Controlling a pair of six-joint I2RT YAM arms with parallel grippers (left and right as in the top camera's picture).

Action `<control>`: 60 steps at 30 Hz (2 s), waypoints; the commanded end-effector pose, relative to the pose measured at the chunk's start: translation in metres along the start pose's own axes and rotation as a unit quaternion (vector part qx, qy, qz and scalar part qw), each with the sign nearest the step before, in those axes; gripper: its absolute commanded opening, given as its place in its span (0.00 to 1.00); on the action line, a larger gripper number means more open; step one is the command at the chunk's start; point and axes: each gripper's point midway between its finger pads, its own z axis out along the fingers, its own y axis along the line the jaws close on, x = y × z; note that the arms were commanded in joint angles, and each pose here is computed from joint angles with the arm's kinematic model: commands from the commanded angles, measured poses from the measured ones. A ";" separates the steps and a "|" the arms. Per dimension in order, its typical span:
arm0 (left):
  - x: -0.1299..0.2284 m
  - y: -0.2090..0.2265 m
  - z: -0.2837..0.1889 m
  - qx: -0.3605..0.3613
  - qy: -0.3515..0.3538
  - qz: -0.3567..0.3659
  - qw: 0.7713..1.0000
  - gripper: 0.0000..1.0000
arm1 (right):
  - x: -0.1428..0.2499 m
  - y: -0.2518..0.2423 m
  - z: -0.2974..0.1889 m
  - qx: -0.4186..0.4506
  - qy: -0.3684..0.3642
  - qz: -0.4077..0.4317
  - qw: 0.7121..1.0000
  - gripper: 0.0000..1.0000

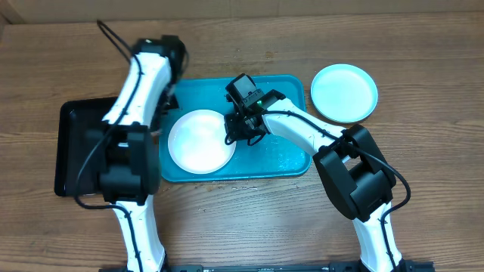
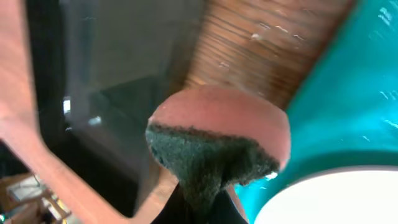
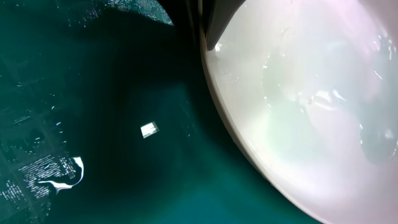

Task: Clean dirty plates on tray and stack at the side
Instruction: 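Return the sponge to the black tray with the left gripper, then lift the white plate off the tray with the right gripper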

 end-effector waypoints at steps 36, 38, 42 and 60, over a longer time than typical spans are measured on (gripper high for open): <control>-0.010 0.098 0.120 0.234 0.170 -0.213 0.933 0.18 | 0.014 -0.023 0.015 0.040 0.021 0.001 0.999 0.04; -0.009 0.100 0.119 0.233 0.174 -0.214 0.933 0.15 | 0.013 -0.023 0.015 0.039 0.020 0.000 0.999 0.04; -0.014 0.114 0.104 0.235 0.176 -0.221 0.930 0.09 | 0.011 -0.021 0.014 0.037 0.015 -0.001 0.999 0.04; -0.052 0.151 0.028 0.293 0.122 -0.250 0.915 1.00 | -0.063 0.012 -0.118 0.188 -0.175 -0.066 0.964 0.04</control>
